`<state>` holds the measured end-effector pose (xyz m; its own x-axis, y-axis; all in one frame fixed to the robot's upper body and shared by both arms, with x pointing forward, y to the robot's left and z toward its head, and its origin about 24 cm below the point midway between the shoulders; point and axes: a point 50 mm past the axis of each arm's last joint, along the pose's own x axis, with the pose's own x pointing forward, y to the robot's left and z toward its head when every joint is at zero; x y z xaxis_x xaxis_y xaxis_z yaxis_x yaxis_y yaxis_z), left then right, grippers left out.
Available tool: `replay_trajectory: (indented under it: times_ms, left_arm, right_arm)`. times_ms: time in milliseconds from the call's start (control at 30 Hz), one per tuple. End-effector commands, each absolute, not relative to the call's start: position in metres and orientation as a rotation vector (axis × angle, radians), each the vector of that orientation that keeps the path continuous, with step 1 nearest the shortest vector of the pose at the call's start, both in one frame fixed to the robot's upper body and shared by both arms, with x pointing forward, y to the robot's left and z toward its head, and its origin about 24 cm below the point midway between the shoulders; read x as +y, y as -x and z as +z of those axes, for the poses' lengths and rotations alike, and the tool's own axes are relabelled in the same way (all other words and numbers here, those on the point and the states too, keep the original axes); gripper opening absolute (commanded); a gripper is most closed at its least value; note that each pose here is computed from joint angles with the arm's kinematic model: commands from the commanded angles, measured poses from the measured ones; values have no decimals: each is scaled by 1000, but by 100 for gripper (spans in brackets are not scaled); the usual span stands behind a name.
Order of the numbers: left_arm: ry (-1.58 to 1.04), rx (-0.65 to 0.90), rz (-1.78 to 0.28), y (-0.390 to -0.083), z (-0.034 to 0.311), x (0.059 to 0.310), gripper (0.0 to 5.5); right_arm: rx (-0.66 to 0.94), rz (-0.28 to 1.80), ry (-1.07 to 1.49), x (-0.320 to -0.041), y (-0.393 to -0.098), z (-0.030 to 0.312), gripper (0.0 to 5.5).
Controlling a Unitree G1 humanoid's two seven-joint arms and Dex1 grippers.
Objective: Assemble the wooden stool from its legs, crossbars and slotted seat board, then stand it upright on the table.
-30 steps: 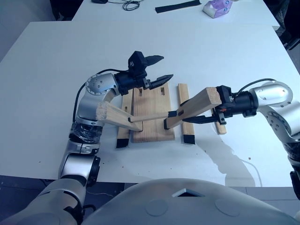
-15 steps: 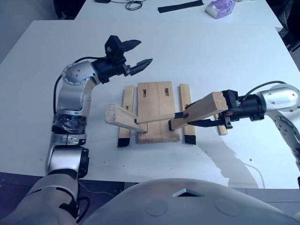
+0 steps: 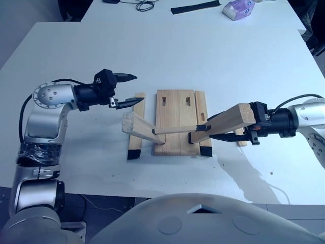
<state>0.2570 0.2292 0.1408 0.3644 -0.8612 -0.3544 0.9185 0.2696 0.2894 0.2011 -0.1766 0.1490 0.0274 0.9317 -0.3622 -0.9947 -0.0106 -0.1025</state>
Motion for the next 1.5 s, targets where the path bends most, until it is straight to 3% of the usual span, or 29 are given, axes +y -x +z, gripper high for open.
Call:
replay_trajectory:
  times_ms: [33,433,767,1500]
  left_arm:
    - [-490,203,-1315,-238,142,231,360]
    - [-465,331,-1458,-218,131,232,360]
    - [-398,359,-1590,-194,116,208,360]
    - [-407,217,-1550,-217,123,171,360]
  right_arm:
    - [353,1512,379,-184,-198,136,202]
    - [355,1513,383,-184,-200,135,202]
    - [351,1532,396,-181,-205,136,202]
    - [347,1593,442,-161,-219,127,202]
